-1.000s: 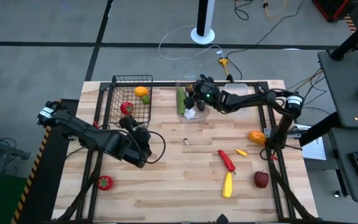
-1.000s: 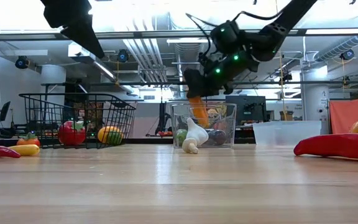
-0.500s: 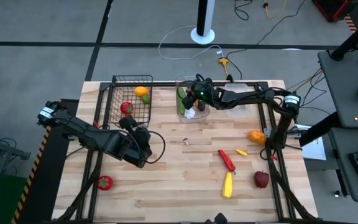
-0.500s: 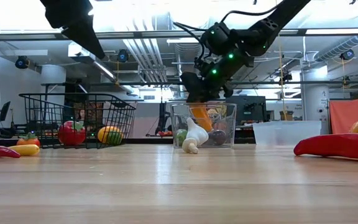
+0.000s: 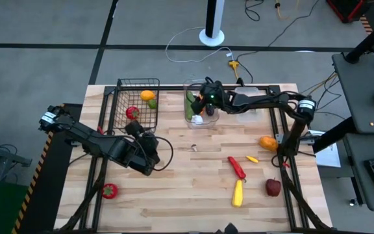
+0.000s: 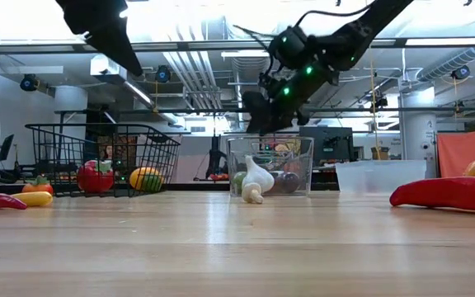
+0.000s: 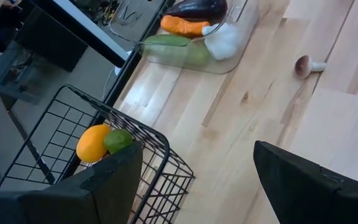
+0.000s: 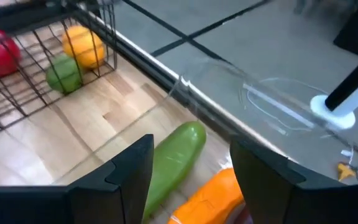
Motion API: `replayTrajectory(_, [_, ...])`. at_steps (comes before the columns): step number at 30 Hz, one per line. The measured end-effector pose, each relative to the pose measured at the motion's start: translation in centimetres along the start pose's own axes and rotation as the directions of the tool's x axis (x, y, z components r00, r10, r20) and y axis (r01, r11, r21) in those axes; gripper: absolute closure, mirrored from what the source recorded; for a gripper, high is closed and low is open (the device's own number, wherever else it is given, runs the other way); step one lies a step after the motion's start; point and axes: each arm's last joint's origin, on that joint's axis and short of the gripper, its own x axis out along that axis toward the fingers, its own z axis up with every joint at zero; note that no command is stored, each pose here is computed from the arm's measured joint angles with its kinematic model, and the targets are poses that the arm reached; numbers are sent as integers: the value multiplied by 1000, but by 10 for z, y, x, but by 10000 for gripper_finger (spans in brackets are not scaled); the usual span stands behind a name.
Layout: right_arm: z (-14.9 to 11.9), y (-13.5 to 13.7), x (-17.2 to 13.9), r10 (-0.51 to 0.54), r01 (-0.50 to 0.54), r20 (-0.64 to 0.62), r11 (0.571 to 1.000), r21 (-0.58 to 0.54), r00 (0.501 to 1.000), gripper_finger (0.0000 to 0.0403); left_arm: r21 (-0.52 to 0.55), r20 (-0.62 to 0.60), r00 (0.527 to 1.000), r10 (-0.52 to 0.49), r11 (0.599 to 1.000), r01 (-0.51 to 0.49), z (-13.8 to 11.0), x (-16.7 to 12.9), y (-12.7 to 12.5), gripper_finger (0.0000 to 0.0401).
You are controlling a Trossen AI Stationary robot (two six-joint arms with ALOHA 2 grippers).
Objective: Sort produce into baskets
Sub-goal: Put the brown mushroom into the right transparent bin
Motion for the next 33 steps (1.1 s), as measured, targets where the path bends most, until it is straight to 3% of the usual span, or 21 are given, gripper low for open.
replayTrajectory(9, [29,8,-61,86,-84,24,993,-84,996,197,-28,14,1000,-25,999,25,2,0,-3,113])
replayTrajectory(13, [31,15,-98,216,-220,-50,969,-113,975,197,-49,22,998,-51,997,52,4,-1,-5,113])
replayTrajectory(19, [22,32,-148,440,-461,-203,885,-66,875,197,-67,58,993,-103,992,107,10,0,-12,113])
replayTrajectory(27, [-8,59,-187,467,-520,-420,854,-13,778,197,-19,132,956,-261,964,266,17,2,-27,113])
replayTrajectory(33, [-23,72,-204,451,-523,-508,852,2,734,197,34,200,929,-311,950,310,17,7,-36,113])
